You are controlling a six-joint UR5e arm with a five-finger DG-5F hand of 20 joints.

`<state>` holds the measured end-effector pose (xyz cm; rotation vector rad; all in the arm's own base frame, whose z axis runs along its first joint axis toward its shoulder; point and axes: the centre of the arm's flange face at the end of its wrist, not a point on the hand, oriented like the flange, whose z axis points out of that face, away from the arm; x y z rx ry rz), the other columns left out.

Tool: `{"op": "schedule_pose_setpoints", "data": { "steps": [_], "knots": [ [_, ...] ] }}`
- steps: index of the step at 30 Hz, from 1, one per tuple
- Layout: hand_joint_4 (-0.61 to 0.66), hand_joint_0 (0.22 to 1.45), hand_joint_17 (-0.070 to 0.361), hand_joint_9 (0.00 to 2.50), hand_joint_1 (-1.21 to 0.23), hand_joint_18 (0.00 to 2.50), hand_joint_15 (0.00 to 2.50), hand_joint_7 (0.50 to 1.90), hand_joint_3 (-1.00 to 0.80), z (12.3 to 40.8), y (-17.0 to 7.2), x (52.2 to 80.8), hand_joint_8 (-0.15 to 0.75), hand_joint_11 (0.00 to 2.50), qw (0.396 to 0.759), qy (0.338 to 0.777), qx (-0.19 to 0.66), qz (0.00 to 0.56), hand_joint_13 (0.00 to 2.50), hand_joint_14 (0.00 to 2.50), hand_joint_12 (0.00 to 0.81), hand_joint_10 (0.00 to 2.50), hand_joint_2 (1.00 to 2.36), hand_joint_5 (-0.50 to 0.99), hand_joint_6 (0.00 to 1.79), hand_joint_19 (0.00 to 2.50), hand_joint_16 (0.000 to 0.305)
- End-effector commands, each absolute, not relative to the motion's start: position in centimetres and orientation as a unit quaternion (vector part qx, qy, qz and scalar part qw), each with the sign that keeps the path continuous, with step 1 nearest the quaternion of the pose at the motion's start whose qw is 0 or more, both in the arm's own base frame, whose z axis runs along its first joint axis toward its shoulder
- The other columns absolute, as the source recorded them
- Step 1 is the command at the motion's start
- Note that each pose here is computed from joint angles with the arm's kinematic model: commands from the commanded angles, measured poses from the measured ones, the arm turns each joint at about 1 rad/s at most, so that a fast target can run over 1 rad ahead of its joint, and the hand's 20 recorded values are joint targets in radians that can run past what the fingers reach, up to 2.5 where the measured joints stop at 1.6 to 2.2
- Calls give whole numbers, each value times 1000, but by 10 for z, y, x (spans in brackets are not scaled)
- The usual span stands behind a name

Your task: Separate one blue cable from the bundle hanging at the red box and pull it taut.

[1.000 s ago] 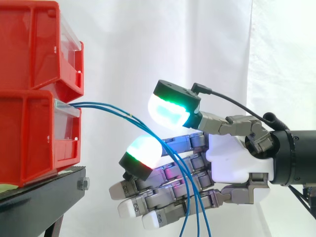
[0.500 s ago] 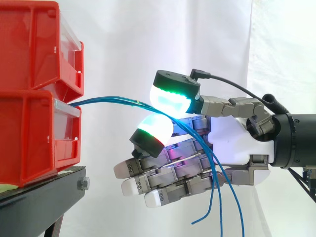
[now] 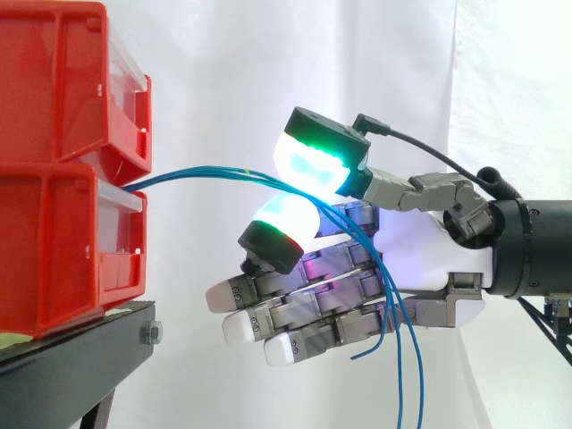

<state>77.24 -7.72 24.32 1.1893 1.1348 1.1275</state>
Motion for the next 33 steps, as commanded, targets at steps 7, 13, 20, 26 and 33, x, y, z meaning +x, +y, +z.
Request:
{"op": "schedule_pose_setpoints", "data": {
  "steps": [7, 13, 20, 26, 33],
  "knots": [
    [214, 574, 87, 638, -830, 555, 219, 1217, -500, 243, -77, 772, 338, 86, 542, 480, 501, 475, 691, 9, 312, 2, 1000, -176, 906, 502, 38],
    [218, 509, 92, 657, -863, 577, 214, 1217, -500, 243, -76, 772, 352, 79, 542, 479, 501, 476, 709, 9, 327, 3, 1000, -167, 902, 499, 41],
    [231, 425, 109, 666, -854, 617, 207, 1180, -500, 243, -78, 772, 380, 77, 542, 479, 501, 475, 721, 8, 358, 3, 1000, -166, 893, 477, 48],
    [229, 461, 107, 647, -481, 593, 200, 1126, -500, 243, -78, 772, 379, 32, 542, 479, 501, 475, 708, 8, 365, 0, 1000, -175, 849, 499, 48],
    [189, 588, 96, 564, -694, 526, 228, 1180, -169, 243, -76, 772, 341, 75, 541, 478, 502, 476, 667, 10, 334, 1, 1027, -224, 883, 522, 42]
  ]
}}
